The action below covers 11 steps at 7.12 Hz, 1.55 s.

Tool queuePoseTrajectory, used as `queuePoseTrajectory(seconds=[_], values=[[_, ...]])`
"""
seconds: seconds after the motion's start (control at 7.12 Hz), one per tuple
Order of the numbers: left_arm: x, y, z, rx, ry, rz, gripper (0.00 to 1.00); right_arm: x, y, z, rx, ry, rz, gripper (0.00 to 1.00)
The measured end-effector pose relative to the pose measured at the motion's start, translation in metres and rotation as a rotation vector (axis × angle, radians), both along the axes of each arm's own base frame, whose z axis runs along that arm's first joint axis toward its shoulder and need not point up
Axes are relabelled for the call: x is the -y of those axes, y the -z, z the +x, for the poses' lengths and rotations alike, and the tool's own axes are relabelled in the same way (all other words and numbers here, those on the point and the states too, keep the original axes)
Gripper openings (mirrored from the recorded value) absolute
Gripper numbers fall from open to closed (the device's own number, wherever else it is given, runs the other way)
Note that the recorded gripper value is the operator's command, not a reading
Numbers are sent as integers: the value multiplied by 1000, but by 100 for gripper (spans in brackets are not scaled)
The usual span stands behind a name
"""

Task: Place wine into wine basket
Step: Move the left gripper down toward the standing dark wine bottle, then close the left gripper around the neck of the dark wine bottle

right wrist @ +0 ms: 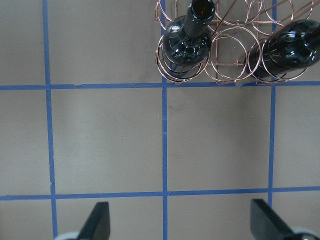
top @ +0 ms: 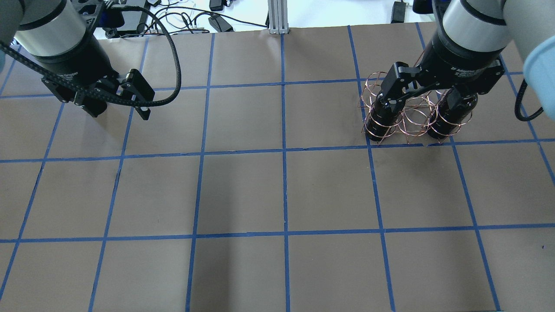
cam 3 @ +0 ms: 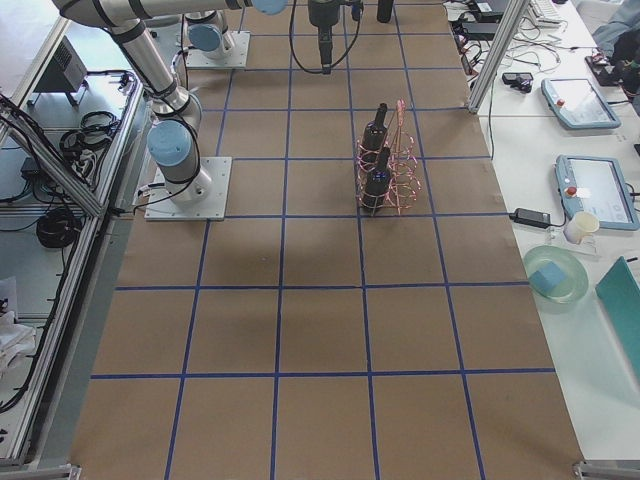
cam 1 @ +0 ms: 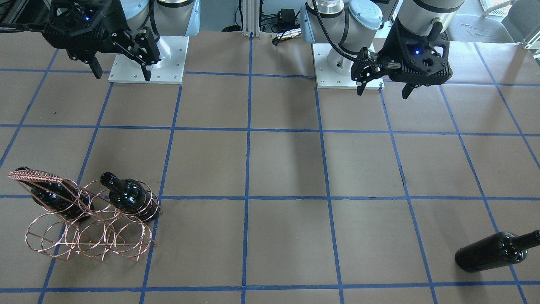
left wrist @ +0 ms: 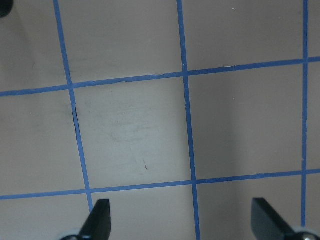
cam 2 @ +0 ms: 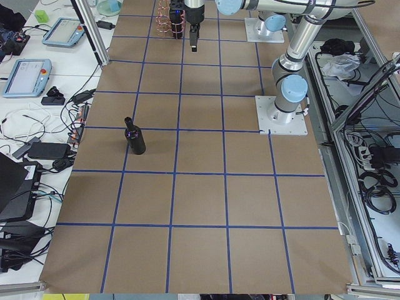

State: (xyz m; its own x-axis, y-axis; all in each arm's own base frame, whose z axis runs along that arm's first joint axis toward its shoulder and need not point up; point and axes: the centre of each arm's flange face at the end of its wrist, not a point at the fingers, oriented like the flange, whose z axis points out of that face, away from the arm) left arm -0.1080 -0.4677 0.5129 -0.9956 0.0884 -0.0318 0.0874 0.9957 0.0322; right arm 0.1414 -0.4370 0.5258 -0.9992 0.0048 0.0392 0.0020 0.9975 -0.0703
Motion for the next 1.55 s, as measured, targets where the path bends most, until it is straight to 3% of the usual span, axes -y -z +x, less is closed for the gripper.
queuePoseTrajectory(seconds=[0.84, 1.12, 1.55], values=[[3, 4, 22, 6, -22, 23, 100, 0, 1, 0, 0, 0, 1, 100], [22, 5, 86, -2, -1, 14, 100, 0, 1, 0, 0, 0, 1, 100], [80, 5, 196, 24, 62, -58, 100, 0, 1, 0, 0, 0, 1, 100]])
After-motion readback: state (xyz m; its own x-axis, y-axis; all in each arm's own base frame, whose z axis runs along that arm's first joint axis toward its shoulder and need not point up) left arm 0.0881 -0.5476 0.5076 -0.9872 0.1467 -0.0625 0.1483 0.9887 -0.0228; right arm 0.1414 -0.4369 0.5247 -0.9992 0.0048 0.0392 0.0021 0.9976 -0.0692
